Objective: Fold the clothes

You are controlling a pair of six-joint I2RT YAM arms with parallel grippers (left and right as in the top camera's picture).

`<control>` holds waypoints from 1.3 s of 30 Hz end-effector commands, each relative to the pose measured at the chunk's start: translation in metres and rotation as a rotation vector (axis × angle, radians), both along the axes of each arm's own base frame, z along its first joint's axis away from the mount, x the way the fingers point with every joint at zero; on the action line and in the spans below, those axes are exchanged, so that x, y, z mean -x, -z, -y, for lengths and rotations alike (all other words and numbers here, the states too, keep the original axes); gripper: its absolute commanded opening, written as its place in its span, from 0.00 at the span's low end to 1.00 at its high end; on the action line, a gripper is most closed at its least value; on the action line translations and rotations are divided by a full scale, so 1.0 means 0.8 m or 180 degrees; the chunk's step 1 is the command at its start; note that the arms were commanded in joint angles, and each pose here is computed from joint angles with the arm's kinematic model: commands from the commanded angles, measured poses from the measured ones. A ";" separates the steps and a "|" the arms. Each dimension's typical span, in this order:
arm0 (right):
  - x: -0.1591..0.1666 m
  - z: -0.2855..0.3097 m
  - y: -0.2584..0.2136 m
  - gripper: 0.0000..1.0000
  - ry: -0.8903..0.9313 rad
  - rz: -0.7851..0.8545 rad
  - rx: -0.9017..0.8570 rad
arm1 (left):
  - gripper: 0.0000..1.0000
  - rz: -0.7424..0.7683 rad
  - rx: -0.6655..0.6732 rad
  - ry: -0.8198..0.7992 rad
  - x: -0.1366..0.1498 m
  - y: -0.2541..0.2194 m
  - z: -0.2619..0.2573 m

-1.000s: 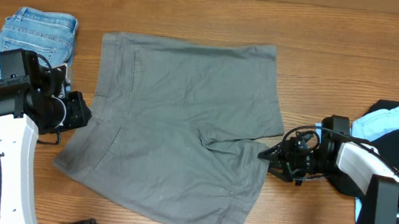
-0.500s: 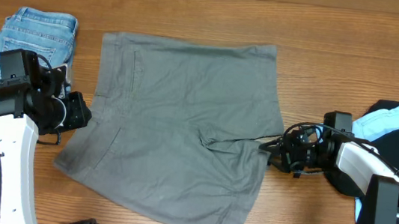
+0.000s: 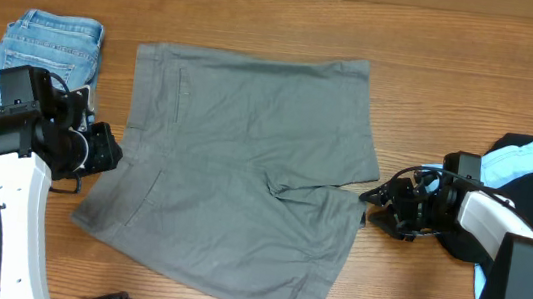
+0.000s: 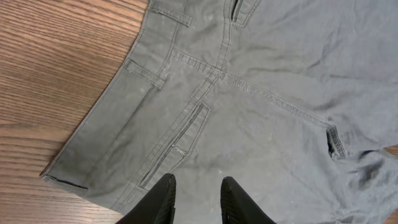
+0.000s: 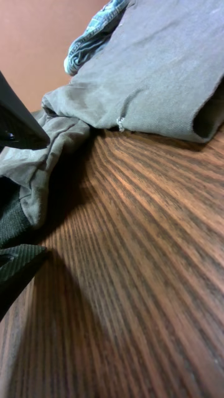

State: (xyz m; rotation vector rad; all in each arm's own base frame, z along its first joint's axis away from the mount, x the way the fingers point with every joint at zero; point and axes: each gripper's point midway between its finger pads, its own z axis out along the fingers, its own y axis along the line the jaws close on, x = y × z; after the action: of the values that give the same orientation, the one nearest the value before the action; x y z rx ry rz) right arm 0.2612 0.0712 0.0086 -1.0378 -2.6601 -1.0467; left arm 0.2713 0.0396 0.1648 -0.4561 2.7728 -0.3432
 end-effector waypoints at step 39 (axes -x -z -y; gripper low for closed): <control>0.001 -0.038 0.002 0.04 0.0317 -0.0324 -0.0277 | 0.28 -0.0013 -0.0021 0.0048 0.001 0.001 -0.002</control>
State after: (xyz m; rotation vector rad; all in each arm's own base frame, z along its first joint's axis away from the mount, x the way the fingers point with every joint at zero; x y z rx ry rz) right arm 0.2657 0.1035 0.0144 -1.1081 -2.5279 -1.1378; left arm 0.2710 0.0395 0.1647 -0.4565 2.7738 -0.3436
